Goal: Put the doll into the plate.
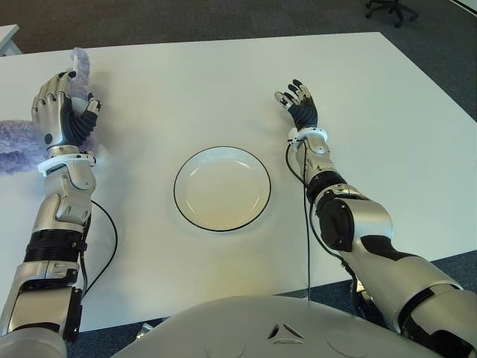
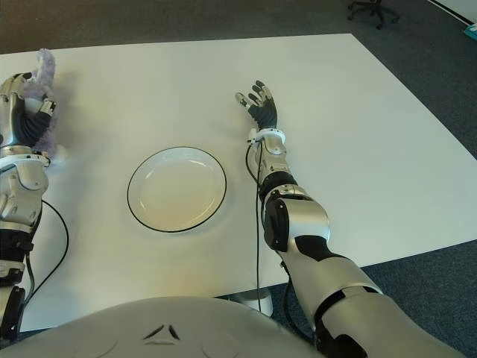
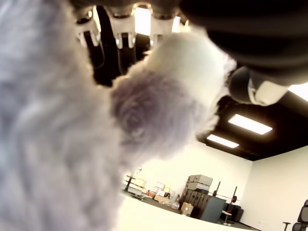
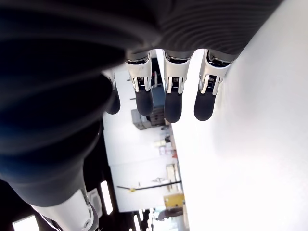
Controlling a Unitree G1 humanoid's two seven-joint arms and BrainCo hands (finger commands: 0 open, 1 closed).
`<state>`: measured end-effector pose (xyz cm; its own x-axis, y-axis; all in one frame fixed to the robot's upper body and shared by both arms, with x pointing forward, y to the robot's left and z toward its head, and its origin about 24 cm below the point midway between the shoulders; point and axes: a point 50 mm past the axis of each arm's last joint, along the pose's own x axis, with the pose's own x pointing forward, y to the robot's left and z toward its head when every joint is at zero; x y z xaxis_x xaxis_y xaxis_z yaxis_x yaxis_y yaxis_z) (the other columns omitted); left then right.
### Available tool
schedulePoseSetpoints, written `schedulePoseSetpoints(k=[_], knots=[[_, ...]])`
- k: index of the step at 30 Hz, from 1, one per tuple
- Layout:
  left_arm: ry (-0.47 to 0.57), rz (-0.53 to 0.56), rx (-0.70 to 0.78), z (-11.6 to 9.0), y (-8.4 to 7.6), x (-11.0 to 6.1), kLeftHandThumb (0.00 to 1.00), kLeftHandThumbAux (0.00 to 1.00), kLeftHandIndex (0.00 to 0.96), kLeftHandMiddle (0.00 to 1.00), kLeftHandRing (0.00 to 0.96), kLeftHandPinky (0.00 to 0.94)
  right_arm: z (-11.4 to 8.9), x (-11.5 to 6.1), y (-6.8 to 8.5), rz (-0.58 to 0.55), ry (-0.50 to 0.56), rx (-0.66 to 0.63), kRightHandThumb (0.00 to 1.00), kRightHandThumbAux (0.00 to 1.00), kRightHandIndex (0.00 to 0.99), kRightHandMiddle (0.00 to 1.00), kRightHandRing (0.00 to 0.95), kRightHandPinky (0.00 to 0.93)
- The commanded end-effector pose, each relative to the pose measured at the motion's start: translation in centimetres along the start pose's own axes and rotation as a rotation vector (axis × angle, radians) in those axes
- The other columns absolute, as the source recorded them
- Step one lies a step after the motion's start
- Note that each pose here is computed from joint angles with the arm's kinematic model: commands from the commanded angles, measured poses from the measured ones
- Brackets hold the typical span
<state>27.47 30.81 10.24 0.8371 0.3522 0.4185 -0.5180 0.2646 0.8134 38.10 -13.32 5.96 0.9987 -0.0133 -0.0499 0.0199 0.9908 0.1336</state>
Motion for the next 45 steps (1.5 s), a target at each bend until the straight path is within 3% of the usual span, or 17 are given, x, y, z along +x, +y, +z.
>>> schedulePoseSetpoints(k=[1, 25, 30, 36, 39, 44, 45], knots=[[-0.003, -0.03, -0.033, -0.1, -0.5, 0.2, 0.538, 0.284, 0.138, 0.146, 0.124, 0.099, -3.7, -1.4, -0.4, -0.026, 0.162, 0.014, 0.254, 0.8, 0.094, 0.106, 0.11, 0.144], [-0.039, -0.082, -0.148, 0.2, -1.3, 0.6, 0.532, 0.296, 0.147, 0.167, 0.141, 0.113, -3.7, -1.4, -0.5, -0.03, 0.164, 0.013, 0.259, 0.798, 0.095, 0.104, 0.111, 0.148], [-0.04, -0.084, -0.175, 0.3, -1.5, 0.7, 0.584, 0.312, 0.169, 0.203, 0.176, 0.183, -3.6, -1.4, -0.5, -0.028, 0.163, 0.011, 0.251, 0.799, 0.09, 0.099, 0.104, 0.14], [-0.028, -0.064, -0.192, 0.3, -1.6, 0.8, 0.629, 0.331, 0.245, 0.274, 0.261, 0.28, -3.6, -1.4, -0.5, -0.026, 0.162, 0.01, 0.246, 0.802, 0.088, 0.095, 0.1, 0.14], [-0.015, -0.056, -0.205, 0.3, -1.8, 0.8, 0.661, 0.343, 0.329, 0.343, 0.323, 0.352, -3.6, -1.4, -0.5, -0.026, 0.16, 0.012, 0.254, 0.807, 0.091, 0.093, 0.098, 0.14], [0.002, -0.05, -0.205, 0.1, -2.0, 0.9, 0.668, 0.337, 0.382, 0.393, 0.36, 0.389, -3.5, -1.4, -0.5, -0.03, 0.158, 0.016, 0.271, 0.811, 0.097, 0.099, 0.105, 0.154], [0.003, -0.049, -0.204, 0.1, -2.0, 0.9, 0.655, 0.332, 0.44, 0.42, 0.388, 0.411, -3.5, -1.4, -0.5, -0.03, 0.157, 0.016, 0.277, 0.812, 0.099, 0.101, 0.107, 0.153]])
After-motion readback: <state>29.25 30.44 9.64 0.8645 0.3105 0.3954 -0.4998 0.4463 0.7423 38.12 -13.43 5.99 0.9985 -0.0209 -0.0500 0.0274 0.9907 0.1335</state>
